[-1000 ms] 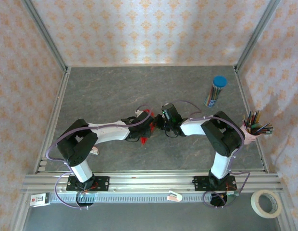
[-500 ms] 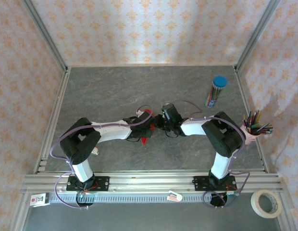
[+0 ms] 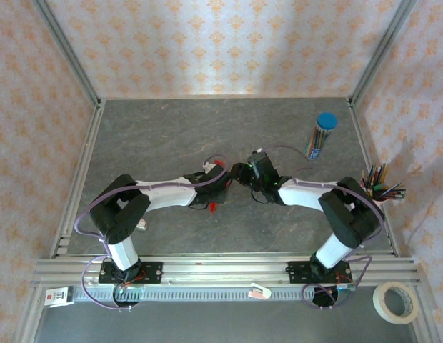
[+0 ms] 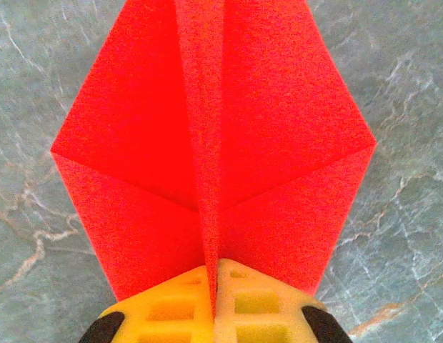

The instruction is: Fold a paper plane with a square sheet of paper (pick it up from the middle)

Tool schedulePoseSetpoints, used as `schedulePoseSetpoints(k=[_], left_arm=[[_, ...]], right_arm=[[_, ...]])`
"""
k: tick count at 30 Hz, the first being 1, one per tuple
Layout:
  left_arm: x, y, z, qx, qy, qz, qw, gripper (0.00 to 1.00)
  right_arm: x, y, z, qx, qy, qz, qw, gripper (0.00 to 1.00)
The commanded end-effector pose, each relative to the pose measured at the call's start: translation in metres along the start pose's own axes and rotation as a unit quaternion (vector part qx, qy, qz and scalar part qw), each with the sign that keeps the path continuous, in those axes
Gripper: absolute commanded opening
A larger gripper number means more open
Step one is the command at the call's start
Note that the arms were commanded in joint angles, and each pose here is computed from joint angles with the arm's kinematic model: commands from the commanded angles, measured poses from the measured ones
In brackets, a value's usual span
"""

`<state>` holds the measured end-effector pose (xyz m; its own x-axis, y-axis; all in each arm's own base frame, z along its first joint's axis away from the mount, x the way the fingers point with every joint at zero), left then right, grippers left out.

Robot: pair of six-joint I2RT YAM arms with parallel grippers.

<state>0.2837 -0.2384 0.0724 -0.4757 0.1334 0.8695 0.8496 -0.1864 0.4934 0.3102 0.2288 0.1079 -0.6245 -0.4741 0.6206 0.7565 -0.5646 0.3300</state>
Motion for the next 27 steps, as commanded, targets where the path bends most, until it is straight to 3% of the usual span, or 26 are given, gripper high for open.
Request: schedulePoseSetpoints(k=[1, 6, 12, 19, 27], left_arm=[[0.018, 0.020, 0.003, -0.011, 0.027, -0.034, 0.999, 0.03], [0.019, 0.053, 0.013, -0.017, 0.050, -0.058, 0.997, 0.02], [-0.004, 0.102, 0.034, -0.004, 0.072, -0.063, 0.995, 0.02], [-0.048, 0.139, 0.044, 0.009, 0.081, -0.040, 0.996, 0.02], [-0.072, 0.146, 0.045, 0.010, 0.086, -0.018, 0.996, 0.08]], right_arm=[[0.016, 0.015, -0.009, -0.008, -0.022, -0.060, 0.998, 0.55], [0.037, 0.028, -0.016, -0.013, -0.030, -0.122, 0.992, 0.68], [0.052, 0.038, -0.018, 0.001, -0.028, -0.163, 0.986, 0.79], [0.053, 0.054, -0.013, 0.031, -0.039, -0.180, 0.982, 0.81], [0.045, 0.060, -0.009, 0.038, -0.039, -0.172, 0.984, 0.81]])
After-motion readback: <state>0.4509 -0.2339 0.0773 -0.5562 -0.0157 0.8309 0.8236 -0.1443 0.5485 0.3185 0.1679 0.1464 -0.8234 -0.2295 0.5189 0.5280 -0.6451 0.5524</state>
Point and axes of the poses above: each hand's point on the last joint's axis, 136 mm out from that joint toward the fingers, its own x axis back along the fingers, its own z axis along the line the jaws close on, y = z × x, the point moved 5 cm from there along x, back along the fingers, and after that the axes turned 11 degrees about -x, right-handed, at the moved point
